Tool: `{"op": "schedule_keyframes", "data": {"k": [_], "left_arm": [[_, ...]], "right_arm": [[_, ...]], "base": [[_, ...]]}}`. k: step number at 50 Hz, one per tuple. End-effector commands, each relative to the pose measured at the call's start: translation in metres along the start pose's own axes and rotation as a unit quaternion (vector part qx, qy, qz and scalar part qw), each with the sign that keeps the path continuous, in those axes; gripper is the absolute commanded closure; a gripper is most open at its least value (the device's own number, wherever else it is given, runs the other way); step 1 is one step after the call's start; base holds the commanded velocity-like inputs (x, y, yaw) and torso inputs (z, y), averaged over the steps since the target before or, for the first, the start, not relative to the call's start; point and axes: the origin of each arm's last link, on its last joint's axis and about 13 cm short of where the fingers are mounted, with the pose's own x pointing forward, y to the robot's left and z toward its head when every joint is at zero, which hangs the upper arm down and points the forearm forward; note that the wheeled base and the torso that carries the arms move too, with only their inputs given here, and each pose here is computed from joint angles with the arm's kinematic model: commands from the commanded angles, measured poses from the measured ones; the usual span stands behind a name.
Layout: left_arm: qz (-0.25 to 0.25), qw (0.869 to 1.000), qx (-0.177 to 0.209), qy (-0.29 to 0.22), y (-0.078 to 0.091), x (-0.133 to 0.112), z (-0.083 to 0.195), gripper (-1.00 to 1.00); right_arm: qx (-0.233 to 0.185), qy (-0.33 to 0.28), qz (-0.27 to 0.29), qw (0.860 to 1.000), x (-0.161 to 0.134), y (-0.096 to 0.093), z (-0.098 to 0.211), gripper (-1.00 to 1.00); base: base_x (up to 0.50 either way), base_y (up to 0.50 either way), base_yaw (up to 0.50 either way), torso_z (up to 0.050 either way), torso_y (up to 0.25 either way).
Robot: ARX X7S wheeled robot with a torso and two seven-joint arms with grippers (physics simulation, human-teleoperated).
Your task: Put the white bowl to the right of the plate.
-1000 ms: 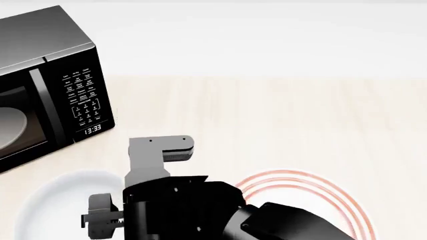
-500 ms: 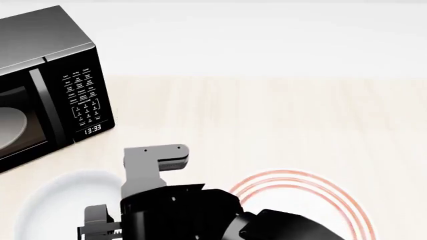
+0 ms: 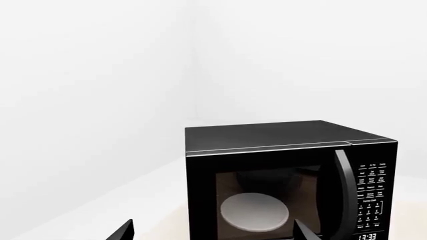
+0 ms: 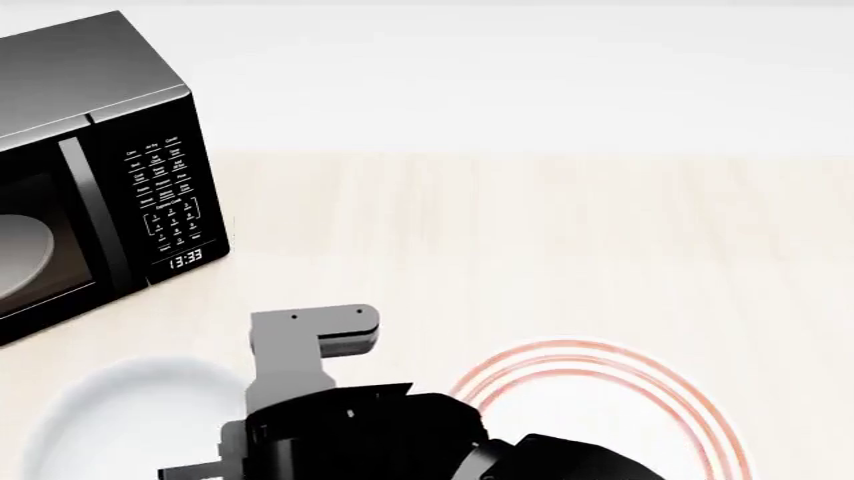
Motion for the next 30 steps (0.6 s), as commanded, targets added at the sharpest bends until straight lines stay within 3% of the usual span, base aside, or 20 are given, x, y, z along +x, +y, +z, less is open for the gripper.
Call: {"op": "schedule_keyframes", "data": {"k": [1,13,19,30], "left_arm": [[-0.001,1.0,0.0,0.0,-0.001,0.0,0.0,-1.0],[-0.001,1.0,0.001,0.0,-0.001,0.001,0.0,-1.0],[-0.002,1.0,0.002,0.001,-0.002,0.002,-0.001,-1.0],[0.0,1.0,0.002,0.003,-0.002,0.003,-0.001,-1.0]], "right_arm": [[0.001,0.01,0.009,1.0,0.001,0.001,-0.004,1.0],[0.003,-0.011,-0.005,1.0,-0.009,0.009,0.007,1.0],[0.025,-0.039,-0.018,0.999,-0.038,0.014,0.025,1.0],[0.056,-0.085,-0.031,0.994,-0.092,0.007,0.048,1.0]], "base": [[0.0,0.0,0.0,0.0,0.0],[0.0,0.0,0.0,0.0,0.0],[0.0,0.0,0.0,0.0,0.0],[0.0,0.0,0.0,0.0,0.0]]}}
